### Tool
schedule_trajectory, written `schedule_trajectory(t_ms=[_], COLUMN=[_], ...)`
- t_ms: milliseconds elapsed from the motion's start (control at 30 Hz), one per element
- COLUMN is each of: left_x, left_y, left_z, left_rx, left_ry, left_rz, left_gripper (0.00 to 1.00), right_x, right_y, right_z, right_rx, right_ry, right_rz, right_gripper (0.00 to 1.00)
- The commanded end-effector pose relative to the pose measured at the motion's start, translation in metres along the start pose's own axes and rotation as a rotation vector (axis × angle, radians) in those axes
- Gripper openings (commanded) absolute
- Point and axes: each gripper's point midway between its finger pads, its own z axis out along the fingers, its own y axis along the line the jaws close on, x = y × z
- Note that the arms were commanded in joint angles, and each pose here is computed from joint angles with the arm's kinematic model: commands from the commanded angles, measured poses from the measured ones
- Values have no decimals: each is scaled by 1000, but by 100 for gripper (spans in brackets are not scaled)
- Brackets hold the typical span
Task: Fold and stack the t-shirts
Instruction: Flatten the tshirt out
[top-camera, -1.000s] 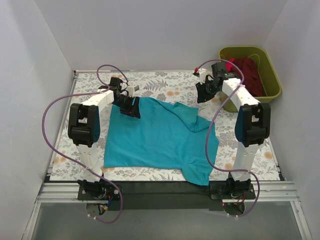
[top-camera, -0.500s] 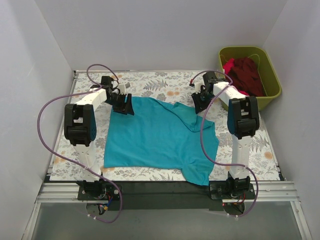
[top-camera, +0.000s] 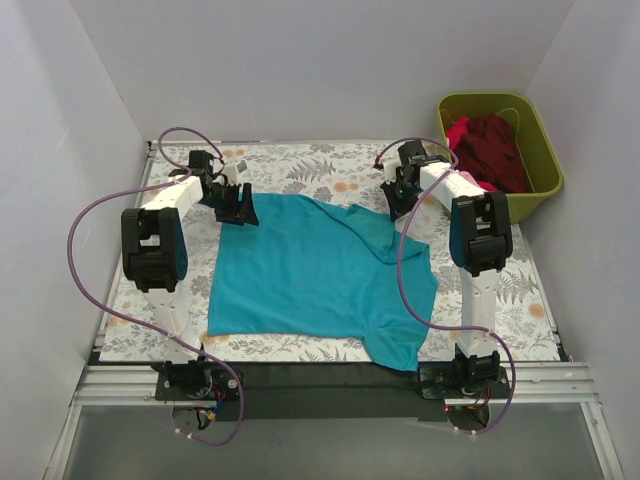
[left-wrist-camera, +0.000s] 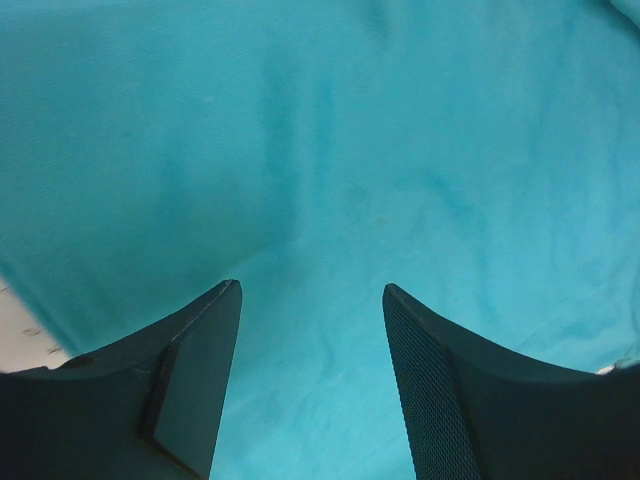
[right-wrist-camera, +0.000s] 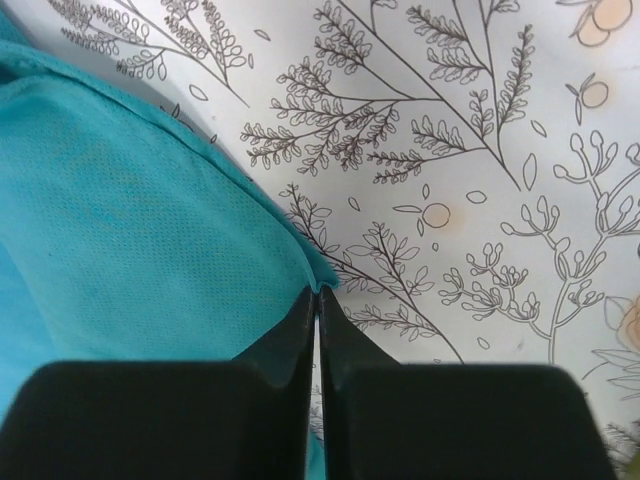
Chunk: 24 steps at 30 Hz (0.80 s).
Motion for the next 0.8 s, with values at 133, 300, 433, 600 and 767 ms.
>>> schedule_trajectory(t_ms=[133, 300, 433, 600, 767], left_x=[-34, -58, -68, -84, -94], left_y=[44, 71, 90, 100, 110], left_z=[-28, -30, -17, -5, 9], left_rx=[-98, -161, -171, -162, -153], left_ry=[-118, -173, -178, -204, -223], left_rz=[-36, -56, -72, -74, -73], left_gripper=[58, 58, 58, 57, 55], right_x=[-25, -68, -110, -130, -146], right_y=[-24, -53, -75, -107, -120], right_z=[-17, -48, -69, -72, -67], right_rx=[97, 214, 327, 491, 554], right_ry=[-56, -156, -282, -315, -366], right_rz=[-71, -171, -251, -299, -326], right_gripper=[1, 1, 1, 1, 1])
